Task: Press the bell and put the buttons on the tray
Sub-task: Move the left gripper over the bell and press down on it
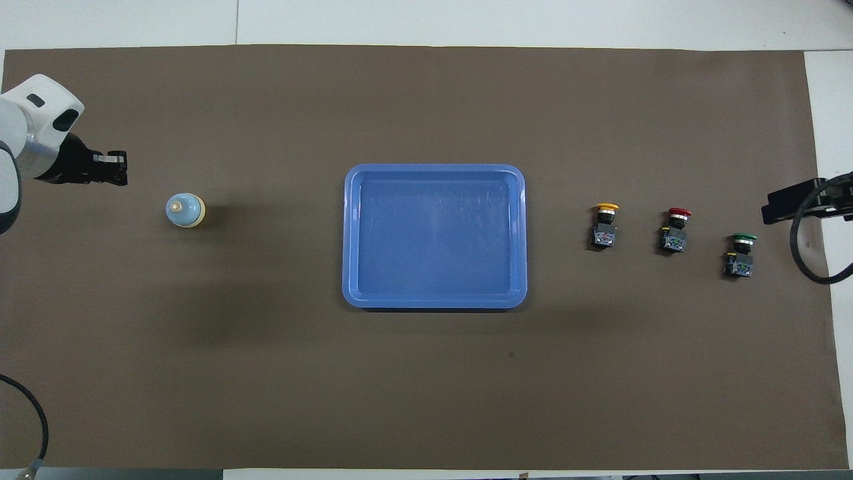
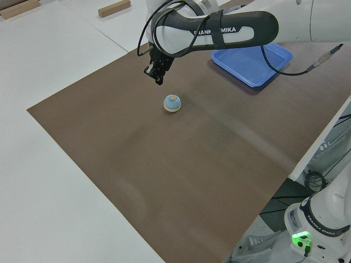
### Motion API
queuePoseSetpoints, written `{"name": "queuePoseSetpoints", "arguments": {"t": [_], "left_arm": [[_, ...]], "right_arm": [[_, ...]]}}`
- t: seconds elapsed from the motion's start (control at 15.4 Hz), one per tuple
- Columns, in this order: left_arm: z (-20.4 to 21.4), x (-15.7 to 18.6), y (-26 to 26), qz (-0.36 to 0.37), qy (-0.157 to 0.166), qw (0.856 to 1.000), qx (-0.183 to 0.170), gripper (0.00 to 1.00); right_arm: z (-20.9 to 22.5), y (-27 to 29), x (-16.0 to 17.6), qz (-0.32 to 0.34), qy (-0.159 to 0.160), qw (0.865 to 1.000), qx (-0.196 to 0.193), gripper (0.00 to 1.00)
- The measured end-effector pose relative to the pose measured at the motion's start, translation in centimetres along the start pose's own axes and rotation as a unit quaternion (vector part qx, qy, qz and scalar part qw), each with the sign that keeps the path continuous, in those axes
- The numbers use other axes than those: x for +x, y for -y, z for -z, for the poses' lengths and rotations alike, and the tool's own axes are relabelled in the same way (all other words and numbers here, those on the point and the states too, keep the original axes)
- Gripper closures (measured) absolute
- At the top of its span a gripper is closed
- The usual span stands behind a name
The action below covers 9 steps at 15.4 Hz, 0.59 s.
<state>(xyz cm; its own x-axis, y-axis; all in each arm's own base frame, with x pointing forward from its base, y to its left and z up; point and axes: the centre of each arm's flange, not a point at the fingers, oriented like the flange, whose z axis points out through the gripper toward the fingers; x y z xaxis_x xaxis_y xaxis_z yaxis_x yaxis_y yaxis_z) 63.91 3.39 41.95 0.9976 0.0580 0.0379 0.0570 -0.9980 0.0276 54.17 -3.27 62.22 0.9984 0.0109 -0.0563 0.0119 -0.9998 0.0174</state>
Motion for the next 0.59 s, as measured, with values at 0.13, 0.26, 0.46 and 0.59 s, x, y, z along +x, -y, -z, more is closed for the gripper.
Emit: {"name": "queuePoseSetpoints", "arguments": {"t": [0.13, 0.26, 0.46, 0.59], "left_arm": [[-0.8, -0.2, -0.6, 0.001, -0.003, 1.0, -0.001, 0.99], [-1.6, -0.5, -1.1, 0.001, 0.001, 1.0, -0.001, 0.99], [-2.6, -0.9, -2.0, 0.005, 0.002, 1.0, -0.001, 0.99], [-3.6, -1.3, -3.0, 0.007, 0.0, 1.0, -0.002, 0.99]], "right_arm": [[0.0, 0.0, 0.0, 0.0, 0.0, 1.0, 0.0, 0.0], [0.0, 0.0, 0.0, 0.0, 0.0, 1.0, 0.0, 0.0], [0.0, -0.1, 0.0, -0.001, 0.0, 1.0, 0.0, 0.0], [0.0, -0.1, 0.0, -0.001, 0.0, 1.0, 0.0, 0.0]]}}
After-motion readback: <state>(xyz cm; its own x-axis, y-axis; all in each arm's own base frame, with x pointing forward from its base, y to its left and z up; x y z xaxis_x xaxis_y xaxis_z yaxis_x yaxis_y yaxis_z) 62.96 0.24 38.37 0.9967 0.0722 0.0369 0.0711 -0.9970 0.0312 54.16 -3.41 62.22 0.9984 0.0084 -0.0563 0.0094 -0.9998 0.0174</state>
